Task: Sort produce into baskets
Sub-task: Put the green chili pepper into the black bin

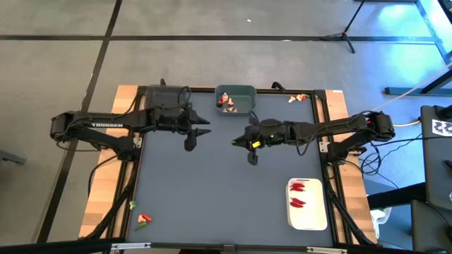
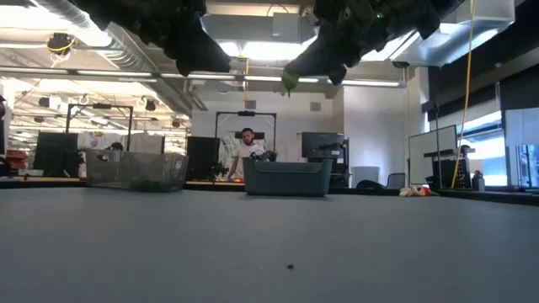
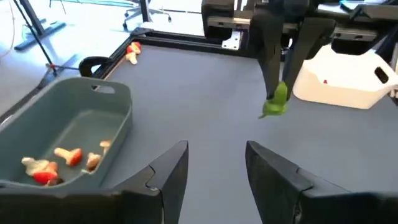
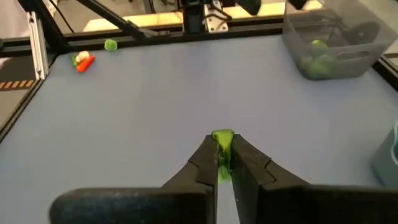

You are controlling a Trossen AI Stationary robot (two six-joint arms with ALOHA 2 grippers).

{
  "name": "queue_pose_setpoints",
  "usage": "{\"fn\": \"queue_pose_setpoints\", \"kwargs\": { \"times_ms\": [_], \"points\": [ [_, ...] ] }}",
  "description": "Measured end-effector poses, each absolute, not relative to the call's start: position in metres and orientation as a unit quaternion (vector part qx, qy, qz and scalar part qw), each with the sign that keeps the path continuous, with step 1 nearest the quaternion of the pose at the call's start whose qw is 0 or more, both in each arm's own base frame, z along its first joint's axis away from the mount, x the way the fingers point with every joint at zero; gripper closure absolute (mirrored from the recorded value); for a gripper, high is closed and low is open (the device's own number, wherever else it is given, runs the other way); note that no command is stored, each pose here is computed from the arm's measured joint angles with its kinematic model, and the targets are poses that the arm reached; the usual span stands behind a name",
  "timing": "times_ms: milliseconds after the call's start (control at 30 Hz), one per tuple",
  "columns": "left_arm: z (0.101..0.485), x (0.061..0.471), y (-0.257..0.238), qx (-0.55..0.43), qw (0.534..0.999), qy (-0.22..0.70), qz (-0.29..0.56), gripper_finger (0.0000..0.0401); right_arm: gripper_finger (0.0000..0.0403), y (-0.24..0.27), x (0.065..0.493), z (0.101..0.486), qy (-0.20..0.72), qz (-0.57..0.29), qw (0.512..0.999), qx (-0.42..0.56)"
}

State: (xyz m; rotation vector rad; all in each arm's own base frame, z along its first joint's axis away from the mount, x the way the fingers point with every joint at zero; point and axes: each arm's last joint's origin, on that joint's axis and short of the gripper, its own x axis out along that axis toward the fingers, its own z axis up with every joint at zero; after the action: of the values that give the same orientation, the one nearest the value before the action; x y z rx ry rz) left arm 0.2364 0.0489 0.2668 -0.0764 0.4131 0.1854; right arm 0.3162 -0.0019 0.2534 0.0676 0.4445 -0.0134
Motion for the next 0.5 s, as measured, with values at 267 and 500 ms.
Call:
{"fn": "queue_pose_setpoints", "kwargs": {
  "times_ms": [267,500],
  "points": [
    [0.255,0.262,0.040,-0.060,0.979,0.179,0.070,0.0174,0.0377,-0.002,0.320,0.257,0.192,-0.014,0.981,0.036],
    [0.241,0.285,0.017,-0.056,0.985,0.163,0.024,0.0162,0.0377,-0.002,0.322,0.256,0.187,-0.021,0.981,0.049]
  ]
}}
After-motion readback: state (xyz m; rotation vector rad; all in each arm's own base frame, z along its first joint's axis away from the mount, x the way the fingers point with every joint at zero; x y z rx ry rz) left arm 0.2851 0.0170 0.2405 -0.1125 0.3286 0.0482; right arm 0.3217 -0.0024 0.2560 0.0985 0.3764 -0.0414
